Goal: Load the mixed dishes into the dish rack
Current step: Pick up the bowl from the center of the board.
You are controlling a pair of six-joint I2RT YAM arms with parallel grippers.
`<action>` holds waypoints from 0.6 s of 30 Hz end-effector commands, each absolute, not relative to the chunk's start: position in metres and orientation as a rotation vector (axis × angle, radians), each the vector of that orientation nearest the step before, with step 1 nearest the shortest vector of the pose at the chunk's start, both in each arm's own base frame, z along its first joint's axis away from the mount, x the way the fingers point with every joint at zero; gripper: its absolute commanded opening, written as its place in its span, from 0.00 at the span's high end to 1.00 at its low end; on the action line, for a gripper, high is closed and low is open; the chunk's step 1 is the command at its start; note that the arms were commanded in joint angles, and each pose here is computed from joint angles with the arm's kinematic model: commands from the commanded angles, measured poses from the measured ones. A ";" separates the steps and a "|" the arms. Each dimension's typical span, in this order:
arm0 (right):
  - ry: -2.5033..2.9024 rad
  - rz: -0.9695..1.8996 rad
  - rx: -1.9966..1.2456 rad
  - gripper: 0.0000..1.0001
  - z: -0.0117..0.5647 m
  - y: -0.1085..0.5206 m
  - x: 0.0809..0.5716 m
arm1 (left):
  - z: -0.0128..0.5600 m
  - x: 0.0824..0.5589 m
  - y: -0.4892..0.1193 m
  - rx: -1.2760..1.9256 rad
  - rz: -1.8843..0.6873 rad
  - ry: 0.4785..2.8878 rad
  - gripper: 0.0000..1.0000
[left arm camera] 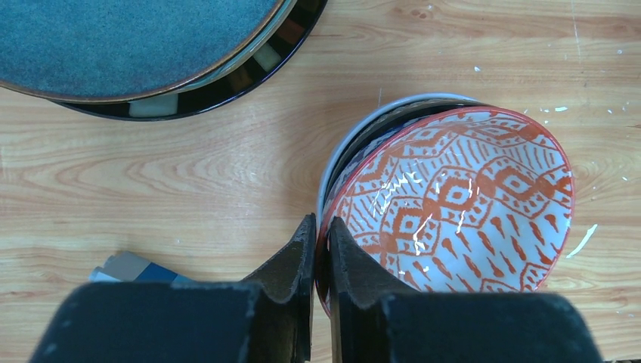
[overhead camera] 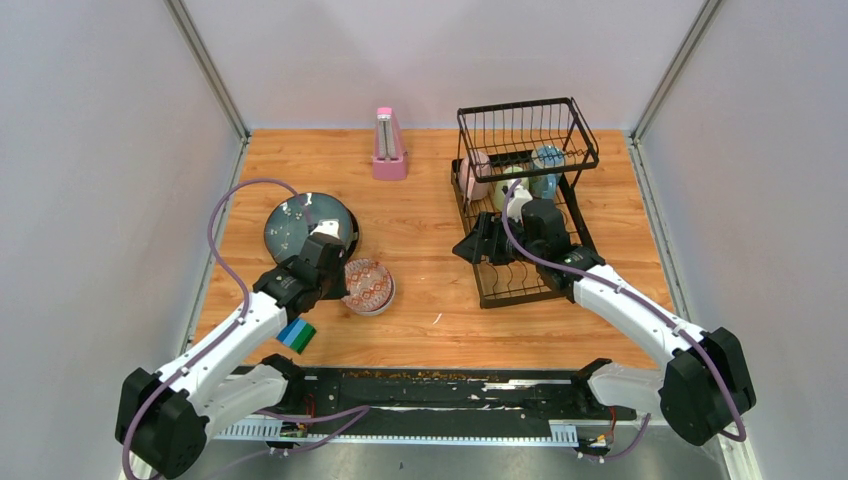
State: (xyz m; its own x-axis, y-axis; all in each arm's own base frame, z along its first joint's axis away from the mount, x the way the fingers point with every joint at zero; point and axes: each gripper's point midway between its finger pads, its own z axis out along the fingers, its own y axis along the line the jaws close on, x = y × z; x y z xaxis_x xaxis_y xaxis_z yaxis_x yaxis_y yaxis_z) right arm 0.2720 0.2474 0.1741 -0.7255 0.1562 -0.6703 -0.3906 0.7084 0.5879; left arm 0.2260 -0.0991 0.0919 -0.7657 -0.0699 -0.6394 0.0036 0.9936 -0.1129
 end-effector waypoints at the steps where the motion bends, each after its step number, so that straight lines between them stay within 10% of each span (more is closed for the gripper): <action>1: 2.135 0.996 -0.183 0.28 0.190 0.253 0.276 | 0.103 0.234 -0.103 -0.057 -0.180 2.376 1.00; 18: 2.135 0.989 -0.178 0.27 0.188 0.251 0.275 | 0.113 0.237 -0.105 -0.069 -0.217 2.325 1.00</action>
State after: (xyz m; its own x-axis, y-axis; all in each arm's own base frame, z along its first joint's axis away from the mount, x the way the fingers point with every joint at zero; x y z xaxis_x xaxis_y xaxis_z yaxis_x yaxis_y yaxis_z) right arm 0.2720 0.2473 0.1741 -0.7254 0.1563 -0.6704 -0.3904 0.7086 0.5877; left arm 0.2240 -0.0979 0.0969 -0.7467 -0.0807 -0.6602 0.0066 0.9917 -0.1287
